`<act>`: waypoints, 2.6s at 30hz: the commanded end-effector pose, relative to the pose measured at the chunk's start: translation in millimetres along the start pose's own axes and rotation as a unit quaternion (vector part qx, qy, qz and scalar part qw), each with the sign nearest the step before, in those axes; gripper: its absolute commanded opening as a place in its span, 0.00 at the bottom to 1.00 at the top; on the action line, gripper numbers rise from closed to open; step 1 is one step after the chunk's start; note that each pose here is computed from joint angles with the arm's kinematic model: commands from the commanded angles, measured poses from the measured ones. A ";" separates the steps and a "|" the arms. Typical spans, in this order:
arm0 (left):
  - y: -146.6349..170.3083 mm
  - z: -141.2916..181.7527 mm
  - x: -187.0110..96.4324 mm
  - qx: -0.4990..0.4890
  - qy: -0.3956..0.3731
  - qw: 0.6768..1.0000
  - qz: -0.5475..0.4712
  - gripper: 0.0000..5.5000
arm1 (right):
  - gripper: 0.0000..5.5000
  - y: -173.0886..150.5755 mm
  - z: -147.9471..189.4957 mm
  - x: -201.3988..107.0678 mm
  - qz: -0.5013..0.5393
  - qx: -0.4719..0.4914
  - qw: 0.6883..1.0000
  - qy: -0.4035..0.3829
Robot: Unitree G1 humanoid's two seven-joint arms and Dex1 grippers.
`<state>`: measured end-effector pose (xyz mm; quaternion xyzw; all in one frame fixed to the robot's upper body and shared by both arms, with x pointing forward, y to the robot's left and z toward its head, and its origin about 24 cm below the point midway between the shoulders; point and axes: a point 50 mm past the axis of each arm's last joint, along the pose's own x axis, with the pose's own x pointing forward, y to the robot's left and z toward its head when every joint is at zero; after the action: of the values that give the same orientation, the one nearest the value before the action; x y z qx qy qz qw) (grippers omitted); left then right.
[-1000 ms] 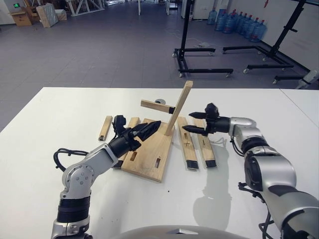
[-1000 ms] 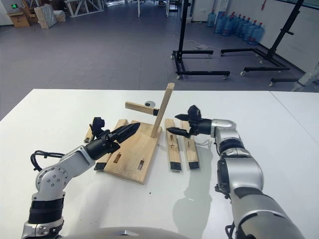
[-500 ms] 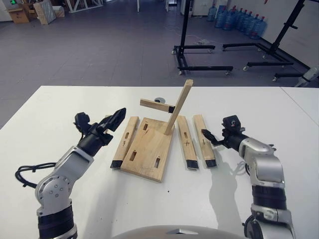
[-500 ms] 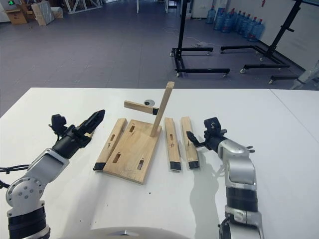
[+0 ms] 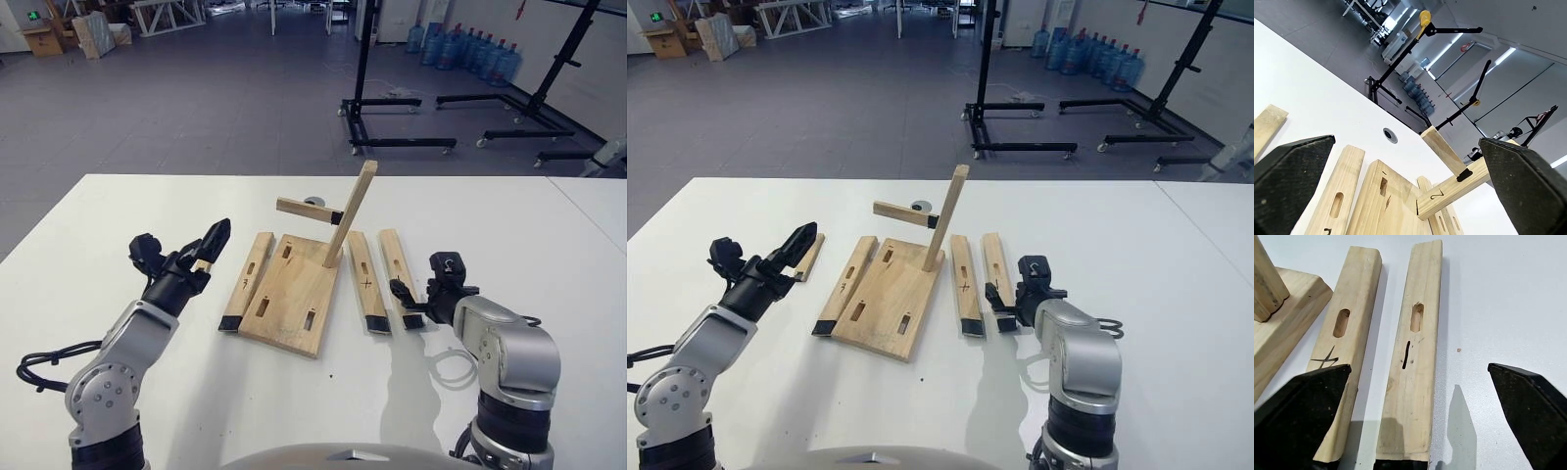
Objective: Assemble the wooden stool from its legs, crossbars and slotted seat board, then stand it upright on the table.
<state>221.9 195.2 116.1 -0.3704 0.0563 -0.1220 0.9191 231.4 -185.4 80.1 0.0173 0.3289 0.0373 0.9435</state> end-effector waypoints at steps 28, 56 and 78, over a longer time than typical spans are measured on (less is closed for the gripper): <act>-4.7 4.6 17.2 0.022 0.006 0.999 -0.031 0.98 | 0.36 -35.0 19.1 28.2 -0.058 0.040 0.996 -0.057; -111.0 39.9 51.4 -0.088 0.084 0.877 -0.464 0.98 | 0.36 63.7 95.5 -43.0 0.655 -0.029 0.733 -0.183; -115.7 35.7 52.4 -0.117 0.124 0.872 -0.459 0.59 | 0.36 73.5 95.5 -41.4 0.667 -0.007 0.725 -0.173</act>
<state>260.1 127.9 222.8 -0.4569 -0.0049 -0.5612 0.6902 253.2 -117.6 182.6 0.2315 0.0663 0.6553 0.7159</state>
